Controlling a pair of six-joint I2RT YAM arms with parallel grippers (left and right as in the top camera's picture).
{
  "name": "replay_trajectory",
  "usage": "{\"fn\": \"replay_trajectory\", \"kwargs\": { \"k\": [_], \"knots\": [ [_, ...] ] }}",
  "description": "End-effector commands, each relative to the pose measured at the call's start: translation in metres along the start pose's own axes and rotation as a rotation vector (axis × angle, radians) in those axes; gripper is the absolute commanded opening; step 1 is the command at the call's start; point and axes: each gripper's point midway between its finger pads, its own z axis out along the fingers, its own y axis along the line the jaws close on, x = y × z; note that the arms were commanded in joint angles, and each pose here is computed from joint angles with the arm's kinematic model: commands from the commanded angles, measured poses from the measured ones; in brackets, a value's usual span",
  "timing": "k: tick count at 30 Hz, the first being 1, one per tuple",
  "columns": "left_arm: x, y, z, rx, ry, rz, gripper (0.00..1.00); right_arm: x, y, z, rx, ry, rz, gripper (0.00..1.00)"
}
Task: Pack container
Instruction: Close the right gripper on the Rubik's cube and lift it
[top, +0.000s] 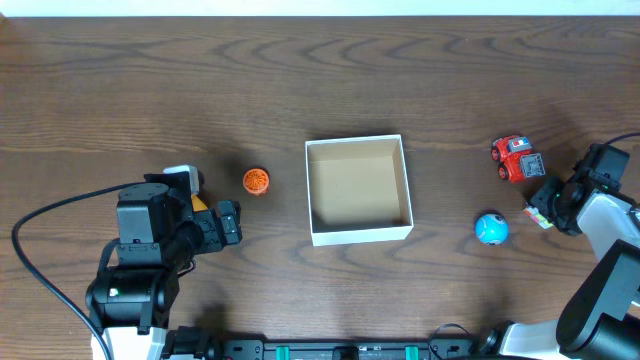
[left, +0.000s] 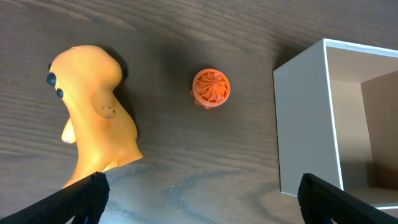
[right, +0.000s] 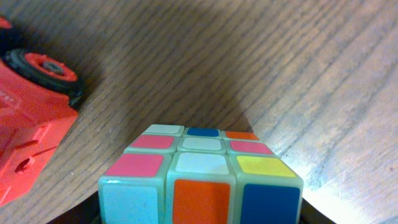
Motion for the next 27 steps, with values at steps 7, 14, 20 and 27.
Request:
{"fn": "replay_trajectory", "kwargs": {
  "k": [7, 14, 20, 27],
  "knots": [
    [-0.007, -0.005, -0.006, 0.015, -0.019, -0.002, 0.98, 0.009, 0.003, -0.011, -0.033, 0.031, 0.016, 0.22],
    [-0.007, -0.005, -0.006, 0.015, -0.019, -0.002, 0.98, -0.006, 0.008, -0.072, -0.083, -0.101, 0.047, 0.01],
    [-0.007, -0.005, -0.006, 0.015, -0.019, -0.002, 0.98, 0.000, 0.059, -0.151, -0.344, -0.230, -0.074, 0.01],
    [-0.007, -0.005, -0.006, 0.015, -0.019, -0.002, 0.98, 0.029, 0.137, -0.233, -0.549, -0.301, -0.384, 0.01]
  ]
}}
